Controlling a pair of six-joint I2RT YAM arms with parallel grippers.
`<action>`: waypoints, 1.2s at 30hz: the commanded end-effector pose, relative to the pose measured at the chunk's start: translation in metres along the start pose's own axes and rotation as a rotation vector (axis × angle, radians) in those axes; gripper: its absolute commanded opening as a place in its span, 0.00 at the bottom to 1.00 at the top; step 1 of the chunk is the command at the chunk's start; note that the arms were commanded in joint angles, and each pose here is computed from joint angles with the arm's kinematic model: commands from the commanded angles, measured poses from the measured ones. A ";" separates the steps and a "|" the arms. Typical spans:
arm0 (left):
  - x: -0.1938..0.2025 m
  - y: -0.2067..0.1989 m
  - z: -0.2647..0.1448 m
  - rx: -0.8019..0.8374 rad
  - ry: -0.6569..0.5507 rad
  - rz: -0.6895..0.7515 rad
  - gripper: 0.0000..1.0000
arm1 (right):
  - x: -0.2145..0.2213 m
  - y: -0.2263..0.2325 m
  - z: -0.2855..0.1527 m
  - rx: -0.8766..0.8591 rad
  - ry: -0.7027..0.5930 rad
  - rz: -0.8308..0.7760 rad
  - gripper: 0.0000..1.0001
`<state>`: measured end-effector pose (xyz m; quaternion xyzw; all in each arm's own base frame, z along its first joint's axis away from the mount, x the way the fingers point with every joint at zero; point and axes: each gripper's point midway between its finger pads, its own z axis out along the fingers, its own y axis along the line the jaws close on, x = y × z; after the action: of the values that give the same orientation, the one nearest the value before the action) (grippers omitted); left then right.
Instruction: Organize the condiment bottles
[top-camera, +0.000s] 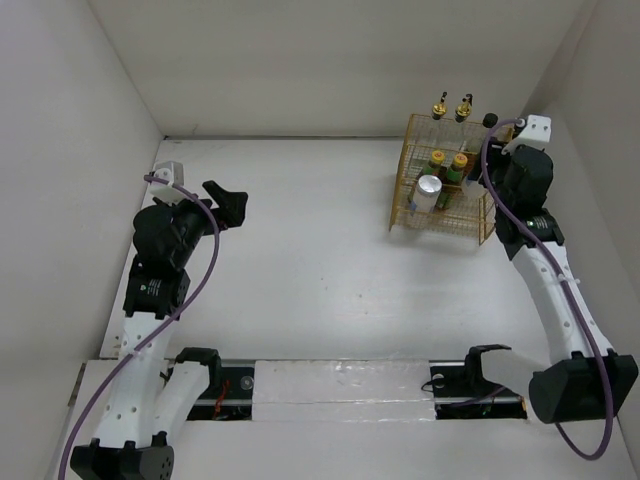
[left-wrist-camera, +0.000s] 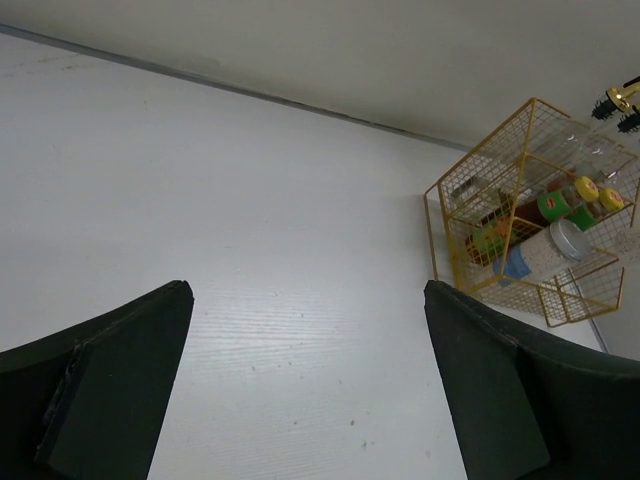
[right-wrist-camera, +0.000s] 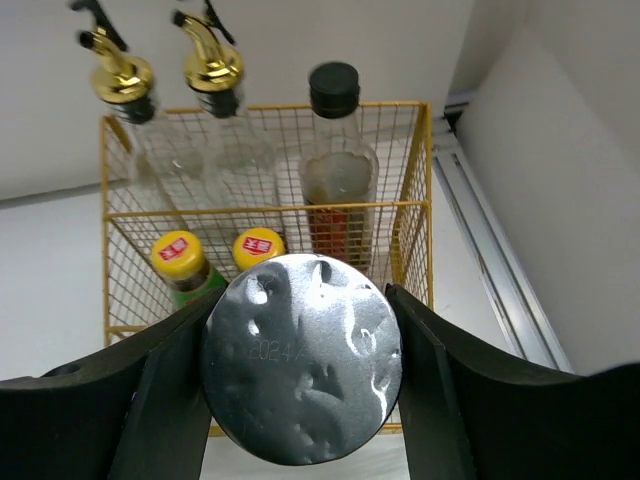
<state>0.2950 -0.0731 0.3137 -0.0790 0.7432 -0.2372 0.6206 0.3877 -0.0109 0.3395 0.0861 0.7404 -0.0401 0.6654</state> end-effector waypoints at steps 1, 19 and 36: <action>-0.009 -0.006 0.001 0.032 -0.036 0.028 0.99 | -0.028 0.006 0.004 -0.052 -0.086 0.067 0.27; 0.000 -0.001 0.010 0.021 0.009 0.020 1.00 | 0.042 0.000 0.029 -0.045 0.064 0.053 0.27; 0.000 -0.003 0.010 0.029 0.013 0.020 1.00 | 0.049 0.002 0.013 -0.017 0.070 0.041 0.25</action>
<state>0.3048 -0.0767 0.2970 -0.0748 0.7623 -0.2368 0.5977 0.3862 -0.0025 0.2594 0.0784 0.7978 -0.0109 0.5977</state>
